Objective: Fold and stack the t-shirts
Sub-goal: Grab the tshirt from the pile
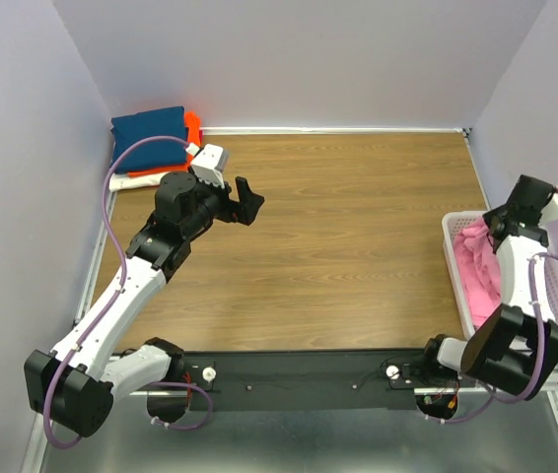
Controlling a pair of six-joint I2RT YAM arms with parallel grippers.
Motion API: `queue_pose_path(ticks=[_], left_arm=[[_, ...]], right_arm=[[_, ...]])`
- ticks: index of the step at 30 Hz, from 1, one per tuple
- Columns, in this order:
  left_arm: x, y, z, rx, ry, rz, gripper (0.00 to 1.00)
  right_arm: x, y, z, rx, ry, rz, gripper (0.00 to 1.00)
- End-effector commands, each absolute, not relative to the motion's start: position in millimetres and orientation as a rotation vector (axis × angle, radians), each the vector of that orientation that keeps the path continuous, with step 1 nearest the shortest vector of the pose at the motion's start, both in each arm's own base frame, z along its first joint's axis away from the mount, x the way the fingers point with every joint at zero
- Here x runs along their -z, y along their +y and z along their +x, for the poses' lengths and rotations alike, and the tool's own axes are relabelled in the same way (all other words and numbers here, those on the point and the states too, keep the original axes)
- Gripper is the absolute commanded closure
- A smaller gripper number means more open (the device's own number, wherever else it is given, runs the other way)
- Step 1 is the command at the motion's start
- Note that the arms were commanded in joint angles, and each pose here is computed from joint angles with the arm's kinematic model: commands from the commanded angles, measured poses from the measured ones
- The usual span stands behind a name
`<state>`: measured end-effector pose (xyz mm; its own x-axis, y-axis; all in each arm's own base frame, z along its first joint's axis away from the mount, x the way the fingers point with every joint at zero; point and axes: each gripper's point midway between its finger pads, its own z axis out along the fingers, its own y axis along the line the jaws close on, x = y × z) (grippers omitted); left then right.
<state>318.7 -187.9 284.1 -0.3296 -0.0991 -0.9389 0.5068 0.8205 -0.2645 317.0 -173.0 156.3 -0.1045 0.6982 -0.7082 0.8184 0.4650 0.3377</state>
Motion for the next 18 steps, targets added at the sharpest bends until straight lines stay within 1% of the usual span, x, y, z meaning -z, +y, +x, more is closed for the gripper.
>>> queue_pose_path(ticks=[1,6,7,10,11,13,14,18], left_arm=[[-290,-189,315,0.645,1.786,0.33,0.02],[-295,-187,313,0.637,1.77,0.328,0.02],[-295,-186,314,0.63,1.772,0.322,0.02],[-297,-184,314,0.621,1.767,0.314,0.02],[-296,-184,314,0.618,1.769,0.314,0.02],[-298,-183,314,0.615,1.765,0.313,0.02],[-298,-183,314,0.614,1.764,0.312,0.02],[-299,-181,314,0.605,1.762,0.306,0.02]], right_arm=[[-223,-154,339,-0.015,1.786,1.091,1.0],[-291,-126,349,-0.17,1.707,0.923,1.0],[-317,-115,351,-0.219,1.674,0.86,1.0],[-358,-89,352,-0.3,1.632,0.738,1.0],[-382,-82,351,-0.313,1.594,0.693,1.0],[-410,-63,348,-0.36,1.563,0.614,1.0],[-436,-56,344,-0.379,1.519,0.569,1.0],[-487,-10,336,-0.563,1.46,0.401,1.0]])
